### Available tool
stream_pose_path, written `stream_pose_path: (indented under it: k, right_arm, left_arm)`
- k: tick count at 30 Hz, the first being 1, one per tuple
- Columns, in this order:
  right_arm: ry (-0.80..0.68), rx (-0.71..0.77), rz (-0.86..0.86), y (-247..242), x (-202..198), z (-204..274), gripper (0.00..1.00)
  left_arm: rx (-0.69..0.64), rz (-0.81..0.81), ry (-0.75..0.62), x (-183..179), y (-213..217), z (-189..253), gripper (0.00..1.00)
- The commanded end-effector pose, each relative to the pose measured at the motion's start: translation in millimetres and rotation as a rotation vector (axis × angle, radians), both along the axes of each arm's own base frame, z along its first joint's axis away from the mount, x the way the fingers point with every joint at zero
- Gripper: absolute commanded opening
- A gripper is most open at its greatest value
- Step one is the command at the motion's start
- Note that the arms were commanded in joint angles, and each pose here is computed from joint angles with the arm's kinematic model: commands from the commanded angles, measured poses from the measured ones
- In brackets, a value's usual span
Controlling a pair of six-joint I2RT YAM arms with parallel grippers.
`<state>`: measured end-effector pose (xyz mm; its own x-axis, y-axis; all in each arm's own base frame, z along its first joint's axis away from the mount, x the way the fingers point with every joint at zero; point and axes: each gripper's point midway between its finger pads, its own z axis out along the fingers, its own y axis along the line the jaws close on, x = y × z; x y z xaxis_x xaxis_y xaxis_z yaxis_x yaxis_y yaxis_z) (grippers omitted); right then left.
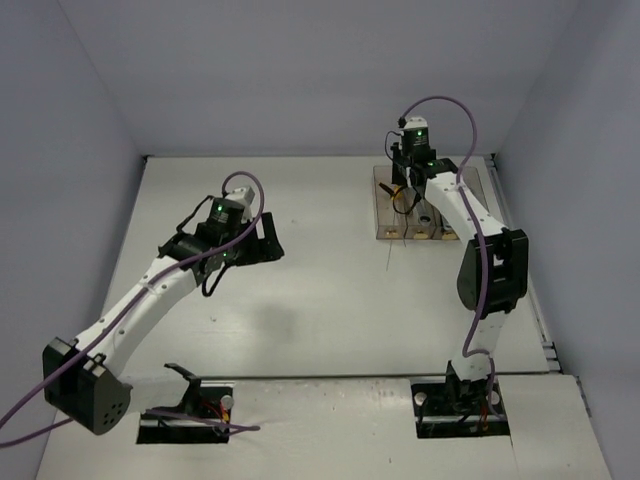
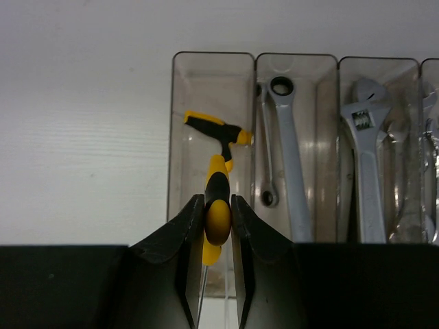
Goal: Sort the tools into containers
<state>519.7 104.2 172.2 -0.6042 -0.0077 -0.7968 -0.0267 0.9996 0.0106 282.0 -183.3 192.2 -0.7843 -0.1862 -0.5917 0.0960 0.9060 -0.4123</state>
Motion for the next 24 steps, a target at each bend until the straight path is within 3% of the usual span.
stream_pose_path:
  k: [1, 13, 17, 21, 24]
  right_arm:
    - [-0.073, -0.124, -0.025, -15, 30, 22, 0.00]
    - [-0.048, -0.222, 0.009, -13, 71, -12, 0.00]
    - [-0.018, -0.216, 0.031, -7, 77, -34, 0.05]
    - [-0.009, -0.207, 0.047, -1, 78, -41, 0.22]
    - [-0.013, -0.194, 0.056, 4, 77, -39, 0.40]
  left_arm:
    - [0.021, 0.023, -0.034, -4, 15, 9, 0.76]
    - [0.039, 0.039, -0.015, -13, 25, 8, 0.76]
    - [0.043, 0.044, -0.010, -14, 27, 8, 0.76]
    - [0.050, 0.054, -0.015, -14, 30, 9, 0.76]
    - [0.053, 0.055, -0.014, -17, 32, 9, 0.76]
